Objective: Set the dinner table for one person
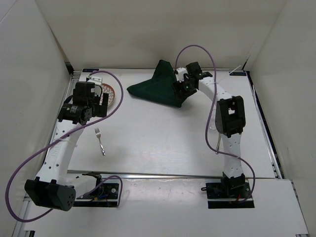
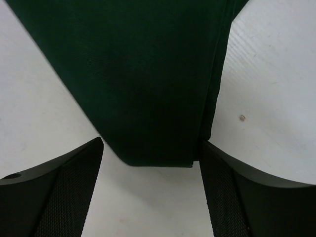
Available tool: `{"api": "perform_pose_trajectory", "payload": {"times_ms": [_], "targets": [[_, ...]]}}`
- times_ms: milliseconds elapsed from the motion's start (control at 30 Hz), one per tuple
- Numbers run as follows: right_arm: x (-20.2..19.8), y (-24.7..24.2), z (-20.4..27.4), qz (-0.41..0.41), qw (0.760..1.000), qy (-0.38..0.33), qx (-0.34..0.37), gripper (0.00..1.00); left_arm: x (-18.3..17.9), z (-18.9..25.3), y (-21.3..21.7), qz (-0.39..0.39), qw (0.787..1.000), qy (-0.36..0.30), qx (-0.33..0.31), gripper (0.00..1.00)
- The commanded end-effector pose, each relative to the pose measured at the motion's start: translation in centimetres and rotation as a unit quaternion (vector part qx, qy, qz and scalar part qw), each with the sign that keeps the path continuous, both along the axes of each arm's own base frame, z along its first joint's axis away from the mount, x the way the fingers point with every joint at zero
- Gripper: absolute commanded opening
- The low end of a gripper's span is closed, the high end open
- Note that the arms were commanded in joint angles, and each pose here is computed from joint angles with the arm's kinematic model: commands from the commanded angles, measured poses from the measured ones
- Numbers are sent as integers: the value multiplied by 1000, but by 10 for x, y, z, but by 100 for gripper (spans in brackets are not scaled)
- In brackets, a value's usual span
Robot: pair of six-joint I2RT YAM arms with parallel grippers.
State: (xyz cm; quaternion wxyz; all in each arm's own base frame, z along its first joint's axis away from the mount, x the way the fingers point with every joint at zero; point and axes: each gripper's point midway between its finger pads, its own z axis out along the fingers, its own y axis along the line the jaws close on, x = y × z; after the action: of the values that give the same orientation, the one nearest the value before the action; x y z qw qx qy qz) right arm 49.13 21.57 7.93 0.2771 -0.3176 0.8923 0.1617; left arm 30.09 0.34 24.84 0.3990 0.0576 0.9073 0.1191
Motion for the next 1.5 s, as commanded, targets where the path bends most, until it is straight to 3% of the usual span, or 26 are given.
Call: {"api": "perform_pose_trajectory", "payload": {"times_ms": [0,167,267,367,400,533,633,800,1067,1233,1467], "targets": [[21,-7,-1,-17,1000,-20,-9,81,-5,7,7,6,1000,-9,22,100],[31,-20,0,-33,999,-20,-1,81,-5,-3,7,5,1000,5,24,100],[29,-22,-5,-31,999,-8,7,72,-5,-5,7,8,1000,4,21,100],[21,-19,-12,-23,1000,6,15,41,-2,-10,3,7,1000,13,20,100],[18,-17,-12,-18,1000,14,21,20,-2,-11,3,7,1000,13,20,100],[12,-14,-11,-16,999,23,30,0,1,-6,2,10,1000,7,15,100],[8,-11,5,-9,999,18,41,0,3,-8,2,10,1000,11,16,100],[-28,34,42,80,996,-23,42,0,4,-10,3,13,1000,15,20,100],[-100,93,44,204,972,-101,-56,0,2,-8,8,24,999,7,34,100],[-131,125,26,276,936,-162,-143,0,0,-9,9,24,999,8,35,100],[-176,143,-35,388,857,-180,-289,0,-8,-11,13,31,999,6,41,100]]}}
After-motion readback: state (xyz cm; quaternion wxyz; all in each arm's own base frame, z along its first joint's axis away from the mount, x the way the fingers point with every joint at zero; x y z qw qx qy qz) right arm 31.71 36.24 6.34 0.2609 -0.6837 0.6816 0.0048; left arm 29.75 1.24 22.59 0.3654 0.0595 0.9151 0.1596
